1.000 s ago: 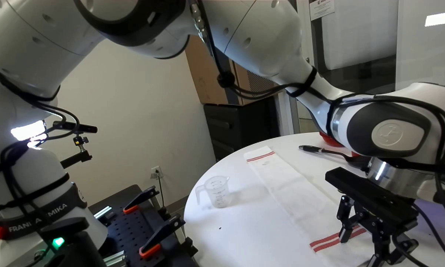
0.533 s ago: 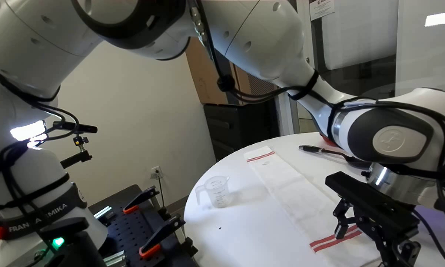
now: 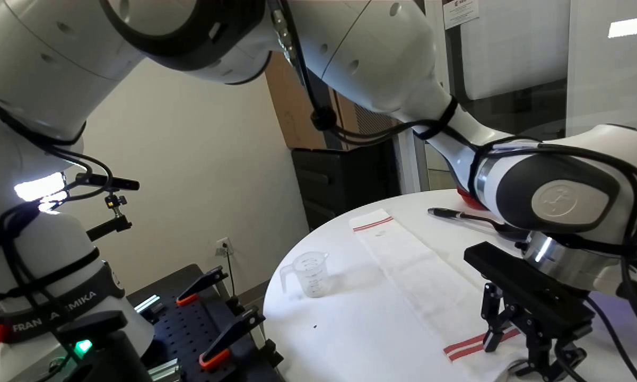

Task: Fold the white towel

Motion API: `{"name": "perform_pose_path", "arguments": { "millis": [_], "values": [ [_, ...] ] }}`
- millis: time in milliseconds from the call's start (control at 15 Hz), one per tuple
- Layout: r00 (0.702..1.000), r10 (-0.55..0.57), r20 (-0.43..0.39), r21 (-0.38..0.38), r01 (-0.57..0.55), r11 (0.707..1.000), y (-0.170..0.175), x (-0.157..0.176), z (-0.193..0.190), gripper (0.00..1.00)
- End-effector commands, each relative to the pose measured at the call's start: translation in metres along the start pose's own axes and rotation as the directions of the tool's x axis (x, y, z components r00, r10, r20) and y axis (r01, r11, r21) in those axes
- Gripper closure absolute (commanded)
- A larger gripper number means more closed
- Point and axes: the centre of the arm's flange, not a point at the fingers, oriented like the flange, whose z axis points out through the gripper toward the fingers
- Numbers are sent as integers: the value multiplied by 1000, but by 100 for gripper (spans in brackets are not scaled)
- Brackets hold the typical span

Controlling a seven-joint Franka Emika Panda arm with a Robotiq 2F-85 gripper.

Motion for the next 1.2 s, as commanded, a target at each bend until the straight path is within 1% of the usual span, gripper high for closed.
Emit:
{"name": "perform_pose_path", "arguments": {
  "millis": [0, 67, 133, 400, 533, 667, 867, 1133],
  "values": [
    [1000, -22, -6, 53, 23, 998, -3, 0, 0, 88],
    [1000, -25, -7, 66, 25, 998, -3, -1, -1, 95],
    [1000, -23, -5, 80, 24, 996, -3, -1, -3, 99],
    [1000, 9, 22, 190, -13, 982, 3, -13, -14, 99],
    [999, 34, 37, 244, -42, 969, 9, -24, -22, 99],
    [998, 57, 34, 279, -64, 958, 15, -38, -35, 99],
    [996, 90, 3, 295, -87, 952, 23, -56, -64, 99],
    [993, 110, -44, 265, -95, 959, 24, -71, -105, 99]
  ]
}}
